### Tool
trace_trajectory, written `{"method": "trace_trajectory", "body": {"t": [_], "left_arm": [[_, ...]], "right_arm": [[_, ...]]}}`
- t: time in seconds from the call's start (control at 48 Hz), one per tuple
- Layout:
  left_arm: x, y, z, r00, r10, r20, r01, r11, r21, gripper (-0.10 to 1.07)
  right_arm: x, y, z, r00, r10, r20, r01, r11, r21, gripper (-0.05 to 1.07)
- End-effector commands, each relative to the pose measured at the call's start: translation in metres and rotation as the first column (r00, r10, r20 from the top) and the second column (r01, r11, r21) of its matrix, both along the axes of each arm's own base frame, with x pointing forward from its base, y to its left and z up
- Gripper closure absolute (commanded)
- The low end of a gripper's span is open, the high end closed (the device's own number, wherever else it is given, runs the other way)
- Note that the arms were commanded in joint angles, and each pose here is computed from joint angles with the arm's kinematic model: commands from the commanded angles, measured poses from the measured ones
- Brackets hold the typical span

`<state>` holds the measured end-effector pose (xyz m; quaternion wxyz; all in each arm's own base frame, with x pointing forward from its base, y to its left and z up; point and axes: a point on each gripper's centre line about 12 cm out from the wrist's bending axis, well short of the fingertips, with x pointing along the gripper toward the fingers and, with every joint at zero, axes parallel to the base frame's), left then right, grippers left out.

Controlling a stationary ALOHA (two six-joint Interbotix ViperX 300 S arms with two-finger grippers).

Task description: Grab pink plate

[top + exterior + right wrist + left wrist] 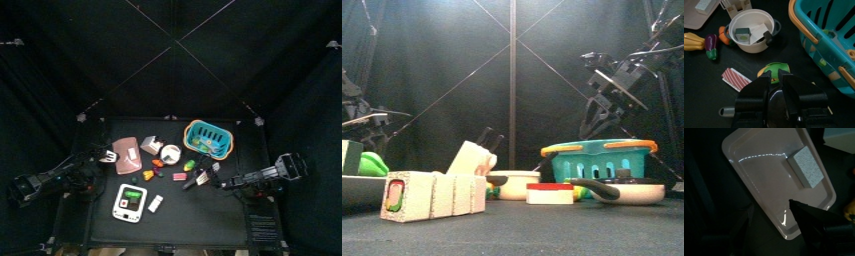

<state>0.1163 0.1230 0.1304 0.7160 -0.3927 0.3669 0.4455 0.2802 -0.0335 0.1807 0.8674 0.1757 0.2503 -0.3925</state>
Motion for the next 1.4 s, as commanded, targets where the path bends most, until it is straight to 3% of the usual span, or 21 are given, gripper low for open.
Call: {"method": "trace_trajectory", "body": {"t": [0.0,0.271,0.688,1.25,1.375], "left_arm": [[-0.002,0.002,-0.001,1.0,0.021,-0.015,-0.02,1.0,0.022,0.05],[-0.003,0.0,-0.01,0.994,0.11,0.023,-0.11,0.994,0.005,0.05],[0.003,0.004,-0.03,0.991,0.136,0.006,-0.135,0.99,-0.047,0.05],[0.001,0.0,-0.037,0.956,0.277,0.096,-0.265,0.956,-0.127,0.06],[-0.001,-0.003,-0.04,0.952,0.291,0.093,-0.277,0.951,-0.14,0.11]], "right_arm": [[0.005,-0.001,0.009,1.0,-0.002,0.029,0.002,1.0,0.002,0.4],[0.005,-0.004,0.008,1.0,-0.008,0.026,0.008,1.0,0.0,0.4],[0.005,-0.005,0.007,1.0,-0.012,0.022,0.012,1.0,-0.001,0.4],[0.005,-0.007,0.005,1.0,-0.019,0.014,0.019,1.0,-0.002,0.4],[0.005,-0.007,0.004,1.0,-0.022,0.014,0.022,1.0,0.0,0.4]]}}
